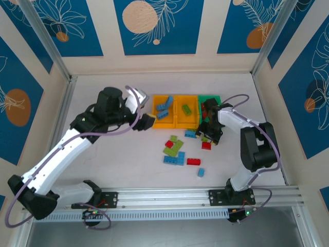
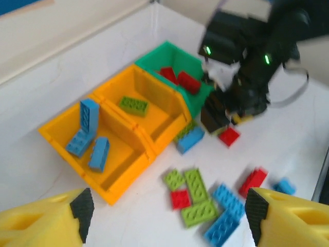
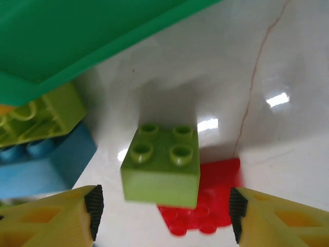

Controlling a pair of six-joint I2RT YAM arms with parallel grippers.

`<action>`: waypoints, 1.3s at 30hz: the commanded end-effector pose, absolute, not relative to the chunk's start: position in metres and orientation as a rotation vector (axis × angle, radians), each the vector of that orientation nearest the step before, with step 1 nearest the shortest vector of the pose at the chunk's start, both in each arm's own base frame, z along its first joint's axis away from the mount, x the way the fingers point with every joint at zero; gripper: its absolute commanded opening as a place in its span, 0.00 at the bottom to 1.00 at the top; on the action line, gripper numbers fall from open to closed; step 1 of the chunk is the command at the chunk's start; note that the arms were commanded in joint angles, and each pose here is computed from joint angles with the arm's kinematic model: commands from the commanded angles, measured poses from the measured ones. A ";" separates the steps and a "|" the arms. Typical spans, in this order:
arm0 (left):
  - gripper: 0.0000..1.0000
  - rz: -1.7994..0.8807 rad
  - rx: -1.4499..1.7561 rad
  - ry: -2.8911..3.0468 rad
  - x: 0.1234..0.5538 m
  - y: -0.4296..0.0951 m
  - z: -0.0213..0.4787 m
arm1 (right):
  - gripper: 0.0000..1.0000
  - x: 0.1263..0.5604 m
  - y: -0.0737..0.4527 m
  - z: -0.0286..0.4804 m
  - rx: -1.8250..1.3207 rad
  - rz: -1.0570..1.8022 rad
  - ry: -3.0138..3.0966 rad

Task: Sort the legos into containers by color

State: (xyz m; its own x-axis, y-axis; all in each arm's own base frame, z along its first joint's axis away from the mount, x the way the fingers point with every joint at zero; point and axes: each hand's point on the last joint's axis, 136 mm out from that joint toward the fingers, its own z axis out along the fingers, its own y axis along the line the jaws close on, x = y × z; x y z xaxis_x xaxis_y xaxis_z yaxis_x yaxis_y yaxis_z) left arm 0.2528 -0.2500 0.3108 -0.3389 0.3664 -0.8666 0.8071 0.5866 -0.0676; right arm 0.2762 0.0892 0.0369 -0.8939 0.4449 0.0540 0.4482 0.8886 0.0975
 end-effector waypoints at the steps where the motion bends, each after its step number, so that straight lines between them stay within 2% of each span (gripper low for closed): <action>1: 0.91 -0.611 1.090 1.761 0.230 -0.249 0.315 | 0.63 0.283 0.087 0.031 -0.703 -0.127 -3.040; 5: 1.00 -0.570 1.137 1.706 0.220 -0.241 0.313 | 0.51 0.280 0.084 0.030 -0.719 -0.109 -3.040; 10: 1.00 -0.566 1.271 1.628 0.208 -0.245 0.310 | 0.31 0.283 0.084 0.055 -0.736 -0.149 -3.095; 15: 1.00 -0.579 1.313 1.564 0.203 -0.249 0.316 | 0.27 0.301 0.100 0.111 -0.720 -0.300 -3.258; 18: 1.00 -0.579 1.313 1.564 0.203 -0.250 0.316 | 0.27 0.325 0.123 0.144 -0.641 -0.423 -3.368; 21: 1.00 -0.583 1.303 1.577 0.204 -0.251 0.314 | 0.27 0.356 0.141 0.156 -0.587 -0.464 -3.421; 26: 1.00 -0.550 1.282 1.618 0.206 -0.246 0.310 | 0.27 0.408 0.163 0.137 -0.515 -0.429 -3.390; 29: 1.00 -0.539 1.256 1.642 0.206 -0.241 0.309 | 0.33 0.429 0.182 0.124 -0.430 -0.448 -3.354; 31: 1.00 -0.542 1.244 1.652 0.205 -0.239 0.308 | 0.44 0.436 0.191 0.119 -0.393 -0.465 -3.322; 33: 1.00 -0.544 1.234 1.668 0.204 -0.238 0.304 | 0.50 0.438 0.193 0.120 -0.385 -0.448 -3.316; 39: 1.00 -0.547 1.223 1.677 0.207 -0.239 0.295 | 0.55 0.409 0.176 0.152 -0.433 -0.429 -3.371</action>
